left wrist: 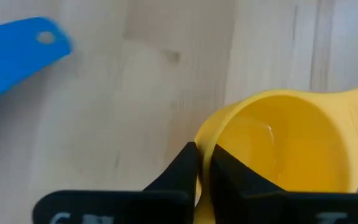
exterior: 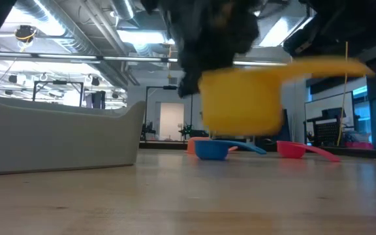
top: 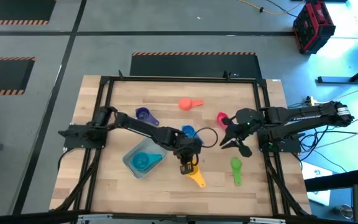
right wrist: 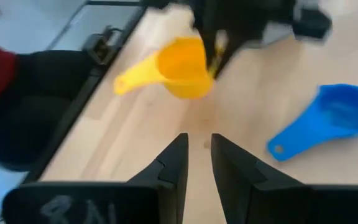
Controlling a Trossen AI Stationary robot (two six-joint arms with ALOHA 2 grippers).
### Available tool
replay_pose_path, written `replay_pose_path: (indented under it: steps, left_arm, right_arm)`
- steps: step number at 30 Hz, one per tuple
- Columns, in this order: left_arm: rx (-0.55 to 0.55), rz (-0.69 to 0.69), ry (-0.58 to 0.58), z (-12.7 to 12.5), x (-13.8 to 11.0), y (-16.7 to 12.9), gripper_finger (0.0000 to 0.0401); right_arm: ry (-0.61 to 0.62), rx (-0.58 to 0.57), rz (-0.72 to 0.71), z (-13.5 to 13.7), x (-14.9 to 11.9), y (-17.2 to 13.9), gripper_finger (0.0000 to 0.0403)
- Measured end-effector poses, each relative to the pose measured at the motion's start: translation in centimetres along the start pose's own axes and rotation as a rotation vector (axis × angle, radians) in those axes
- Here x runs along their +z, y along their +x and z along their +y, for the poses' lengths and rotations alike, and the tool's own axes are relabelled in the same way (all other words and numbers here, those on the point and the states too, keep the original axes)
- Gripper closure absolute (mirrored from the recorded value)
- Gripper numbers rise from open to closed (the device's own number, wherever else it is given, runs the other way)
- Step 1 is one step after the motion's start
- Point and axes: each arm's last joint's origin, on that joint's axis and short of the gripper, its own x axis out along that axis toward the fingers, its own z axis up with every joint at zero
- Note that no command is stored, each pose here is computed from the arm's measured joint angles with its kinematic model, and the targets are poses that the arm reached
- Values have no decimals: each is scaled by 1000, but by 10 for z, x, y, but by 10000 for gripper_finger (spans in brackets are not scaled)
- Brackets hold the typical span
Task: Nest measuring cups in basket
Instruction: Stack the yellow measuring cup on the light blue measuring cup in the gray bin
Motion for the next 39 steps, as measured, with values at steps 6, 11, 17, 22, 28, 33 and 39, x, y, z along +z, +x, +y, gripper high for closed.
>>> replay_pose_path:
  steps: [6, 11, 17, 22, 28, 33, 39]
  left_arm:
    - [35, -45, -158, -12, -2, -55, 388]
    - [141, -108, -339, -21, -15, -109, 388]
    - [261, -173, -559, -35, -44, -157, 388]
    - [337, -142, -698, -44, -68, -173, 388]
    - [440, -40, -802, -54, -96, -179, 388]
    - [542, -6, -862, -62, -117, -183, 388]
    - [652, -27, -971, -62, -146, -165, 388]
  right_arm:
    - [-10, -151, -17, -5, 2, 0, 327]
    - [-63, -262, -30, -8, 4, -1, 327]
    - [-167, -291, -89, -13, 13, 4, 327]
    - [-219, -326, -130, -20, 19, 8, 327]
    - [-249, -367, -169, -31, 25, 13, 327]
    - [-238, -389, -183, -40, 27, 17, 327]
    - [-219, -395, -151, -46, 24, 24, 327]
